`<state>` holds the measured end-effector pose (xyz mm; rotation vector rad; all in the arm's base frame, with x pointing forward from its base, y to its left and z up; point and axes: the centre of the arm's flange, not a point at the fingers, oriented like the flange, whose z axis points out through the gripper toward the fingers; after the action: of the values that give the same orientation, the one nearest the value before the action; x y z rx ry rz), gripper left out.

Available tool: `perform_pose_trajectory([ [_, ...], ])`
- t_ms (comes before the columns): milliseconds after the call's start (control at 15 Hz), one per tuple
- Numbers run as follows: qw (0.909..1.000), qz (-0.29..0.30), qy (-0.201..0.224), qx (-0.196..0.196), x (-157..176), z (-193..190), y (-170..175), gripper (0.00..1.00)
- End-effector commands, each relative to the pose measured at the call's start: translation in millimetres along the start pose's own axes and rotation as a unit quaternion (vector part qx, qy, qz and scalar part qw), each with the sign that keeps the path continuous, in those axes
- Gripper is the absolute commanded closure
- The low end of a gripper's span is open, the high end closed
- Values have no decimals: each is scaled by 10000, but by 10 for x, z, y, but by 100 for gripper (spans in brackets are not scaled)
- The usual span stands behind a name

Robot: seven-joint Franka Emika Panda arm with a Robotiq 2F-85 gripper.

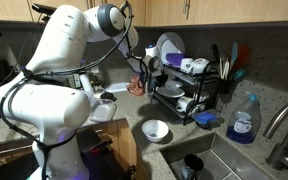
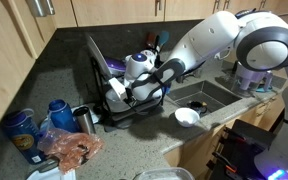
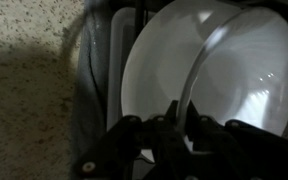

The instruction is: Pick the plate and put it on the bottom rack

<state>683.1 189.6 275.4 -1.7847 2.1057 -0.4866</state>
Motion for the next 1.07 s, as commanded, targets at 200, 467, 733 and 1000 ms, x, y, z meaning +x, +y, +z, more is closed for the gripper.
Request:
perform_pose_trajectory([
  [200,9986,494,183,-7,190,254,129,98],
  [467,9980,605,-31,166,188,258,151,98],
  [733,9975,584,-281,287,118,235,193,98],
  [1000,9976,518,-387,255,6,278,268,98],
])
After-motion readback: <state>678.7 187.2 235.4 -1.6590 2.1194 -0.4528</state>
